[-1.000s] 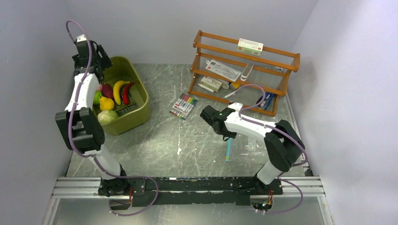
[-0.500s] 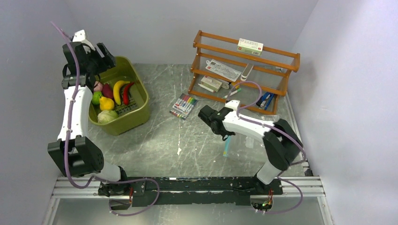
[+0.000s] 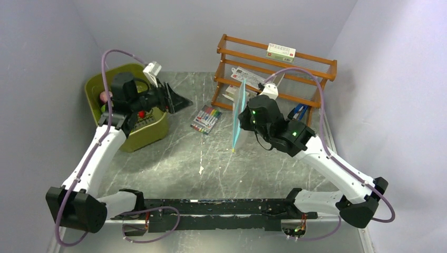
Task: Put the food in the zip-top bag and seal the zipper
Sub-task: Pick up the zipper food storage bag at the center of the board, then open the zipper of the food storage bag.
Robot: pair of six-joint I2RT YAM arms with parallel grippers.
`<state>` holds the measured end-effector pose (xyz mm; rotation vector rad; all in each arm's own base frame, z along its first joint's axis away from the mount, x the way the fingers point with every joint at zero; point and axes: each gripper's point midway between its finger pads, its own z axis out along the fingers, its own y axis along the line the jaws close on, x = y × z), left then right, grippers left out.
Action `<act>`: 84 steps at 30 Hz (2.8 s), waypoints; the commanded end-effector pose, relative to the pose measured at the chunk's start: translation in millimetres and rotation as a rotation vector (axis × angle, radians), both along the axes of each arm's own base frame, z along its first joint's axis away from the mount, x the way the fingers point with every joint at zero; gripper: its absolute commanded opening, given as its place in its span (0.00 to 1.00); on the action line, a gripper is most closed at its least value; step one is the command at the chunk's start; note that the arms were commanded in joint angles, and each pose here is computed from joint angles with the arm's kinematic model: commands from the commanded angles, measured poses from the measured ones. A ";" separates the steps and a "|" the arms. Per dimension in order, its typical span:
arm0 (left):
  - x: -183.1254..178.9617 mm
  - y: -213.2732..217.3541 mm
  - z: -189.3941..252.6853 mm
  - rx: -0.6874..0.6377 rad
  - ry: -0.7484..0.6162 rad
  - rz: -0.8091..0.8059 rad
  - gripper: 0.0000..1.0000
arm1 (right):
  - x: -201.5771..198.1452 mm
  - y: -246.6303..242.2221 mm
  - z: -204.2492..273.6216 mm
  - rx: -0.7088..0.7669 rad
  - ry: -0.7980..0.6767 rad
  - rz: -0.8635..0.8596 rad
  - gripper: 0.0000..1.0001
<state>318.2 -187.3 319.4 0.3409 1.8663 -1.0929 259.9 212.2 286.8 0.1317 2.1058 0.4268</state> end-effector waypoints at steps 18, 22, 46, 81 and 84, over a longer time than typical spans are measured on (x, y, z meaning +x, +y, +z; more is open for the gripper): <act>-54.0 -100.3 -13.2 -0.074 -0.059 -0.307 0.83 | 11.7 98.9 27.3 0.211 -0.087 0.332 0.00; -40.4 -103.3 -16.6 -0.038 -0.061 -0.228 0.81 | 11.0 102.1 24.0 0.209 -0.076 0.346 0.00; -9.7 -77.9 -33.6 0.280 -0.120 0.172 0.07 | 15.2 67.3 -6.7 0.066 -0.025 0.203 0.00; -6.6 -91.2 -59.7 0.226 0.102 0.193 0.07 | 35.1 -17.1 -21.8 -0.082 -0.070 -0.238 0.04; -7.9 -96.2 -57.2 0.219 0.108 0.167 0.07 | 34.7 -19.9 -16.6 -0.091 -0.086 -0.233 0.15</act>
